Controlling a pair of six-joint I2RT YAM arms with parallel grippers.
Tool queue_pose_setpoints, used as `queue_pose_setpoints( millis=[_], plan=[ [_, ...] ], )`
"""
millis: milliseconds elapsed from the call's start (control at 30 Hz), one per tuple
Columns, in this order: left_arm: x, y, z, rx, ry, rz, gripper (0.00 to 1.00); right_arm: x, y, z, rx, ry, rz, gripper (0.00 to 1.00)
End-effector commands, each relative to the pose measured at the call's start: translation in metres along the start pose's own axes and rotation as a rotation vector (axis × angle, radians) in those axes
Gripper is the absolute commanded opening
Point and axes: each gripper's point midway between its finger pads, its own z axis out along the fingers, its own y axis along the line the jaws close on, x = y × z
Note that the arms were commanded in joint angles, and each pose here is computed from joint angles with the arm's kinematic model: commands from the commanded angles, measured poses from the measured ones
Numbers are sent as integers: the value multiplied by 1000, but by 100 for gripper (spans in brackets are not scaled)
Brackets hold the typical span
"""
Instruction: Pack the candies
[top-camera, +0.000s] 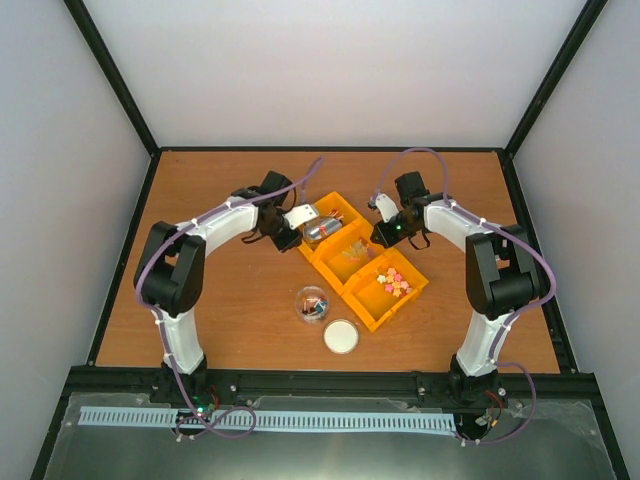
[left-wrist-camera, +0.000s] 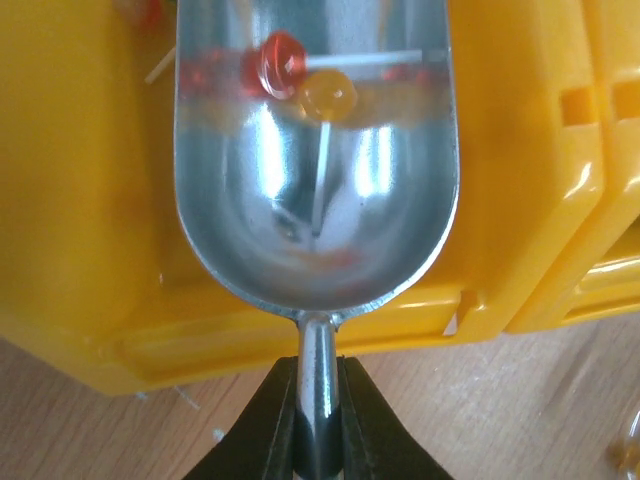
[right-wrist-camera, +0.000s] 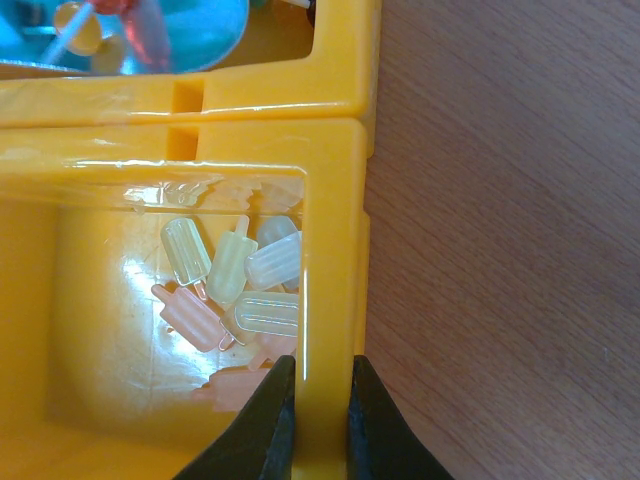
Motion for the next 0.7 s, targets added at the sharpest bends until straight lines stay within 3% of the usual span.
queue_pose_setpoints(
  millis=[0,433,667],
  plan=[
    [-9,7,-21,-19,-45,36,1,0,-3,9,-2,0,7,3],
    [-19,4,-61,-53,-74,96,1,1,-6,6,10,-4,12,3],
    [10,3,-77,-58,66,122,1,-3,-9,0,32,-20,9,3]
  ],
)
